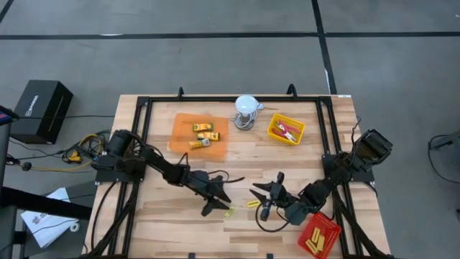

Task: Pick & Place School Supplies
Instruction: Adjust the green eraser

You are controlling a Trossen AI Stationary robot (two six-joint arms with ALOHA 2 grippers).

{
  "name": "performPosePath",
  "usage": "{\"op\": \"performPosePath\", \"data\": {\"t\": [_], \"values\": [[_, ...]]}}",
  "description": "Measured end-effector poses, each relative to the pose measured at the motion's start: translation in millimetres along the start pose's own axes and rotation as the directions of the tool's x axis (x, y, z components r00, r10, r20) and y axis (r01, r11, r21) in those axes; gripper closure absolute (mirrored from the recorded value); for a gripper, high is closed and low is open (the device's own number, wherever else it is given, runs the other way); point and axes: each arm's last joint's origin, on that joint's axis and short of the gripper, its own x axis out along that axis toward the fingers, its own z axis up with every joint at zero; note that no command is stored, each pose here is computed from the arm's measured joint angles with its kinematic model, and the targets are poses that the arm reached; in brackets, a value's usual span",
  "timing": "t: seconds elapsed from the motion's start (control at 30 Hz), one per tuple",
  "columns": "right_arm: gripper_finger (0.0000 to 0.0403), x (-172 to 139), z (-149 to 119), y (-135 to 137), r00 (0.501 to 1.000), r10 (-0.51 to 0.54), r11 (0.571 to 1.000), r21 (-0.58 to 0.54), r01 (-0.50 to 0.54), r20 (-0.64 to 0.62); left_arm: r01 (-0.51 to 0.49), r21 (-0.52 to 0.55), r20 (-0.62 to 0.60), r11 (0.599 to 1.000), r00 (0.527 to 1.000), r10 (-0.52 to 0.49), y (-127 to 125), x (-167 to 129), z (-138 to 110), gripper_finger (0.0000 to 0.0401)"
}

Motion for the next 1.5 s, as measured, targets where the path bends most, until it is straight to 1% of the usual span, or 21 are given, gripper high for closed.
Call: {"op": "performPosePath", "data": {"t": [0.1, 0.17, 0.3, 0.43, 0.5, 0.73, 1.03, 1.23, 1.5], "values": [[0.0294, 0, -1, 0, 1.0, 0.003, 1.0, -0.006, -0.003, -0.005, 0.03, -0.104, -0.024, 0.994, 0.999, -0.033, 2, 6, 0, 0.024], [0.0294, 0, -1, 0, 0.999, 0.026, 1.0, -0.01, -0.026, -0.021, 0.044, -0.145, -0.029, 0.988, 0.998, -0.049, 1, 8, 0, 0.0254], [0.0294, 0, -2, 1, 0.997, 0.06, 0.998, -0.01, -0.061, -0.046, 0.047, -0.149, -0.029, 0.988, 0.998, -0.052, 0, 7, 1, 0.0309], [0.0294, 0, -3, 1, 0.997, 0.061, 0.998, -0.016, -0.062, -0.05, 0.044, -0.098, -0.026, 0.994, 0.999, -0.046, -2, 7, 0, 0.0371], [0.0294, 0, -3, 1, 0.997, 0.06, 0.998, -0.015, -0.061, -0.052, 0.04, -0.085, -0.027, 0.996, 0.999, -0.042, -2, 8, -2, 0.0392], [0.0294, 0, -3, 0, 0.997, 0.058, 0.998, -0.009, -0.058, -0.054, -0.028, -0.068, -0.097, 0.997, 0.995, 0.021, -5, 10, -14, 0.0396], [0.0294, 0, -4, 1, 0.996, 0.066, 0.998, -0.001, -0.067, -0.06, -0.048, -0.023, -0.088, 0.999, 0.995, 0.046, -6, 10, -15, 0.0398], [0.0294, 0, -4, 1, 0.995, 0.079, 0.997, 0.0, -0.08, -0.068, -0.066, 0.046, -0.094, 0.997, 0.993, 0.07, -10, 11, -19, 0.0399], [0.0294, 1, -4, 1, 0.995, 0.079, 0.997, 0.001, -0.079, -0.068, -0.088, 0.18, -0.086, 0.98, 0.991, 0.105, -18, 12, -25, 0.0399]]}}
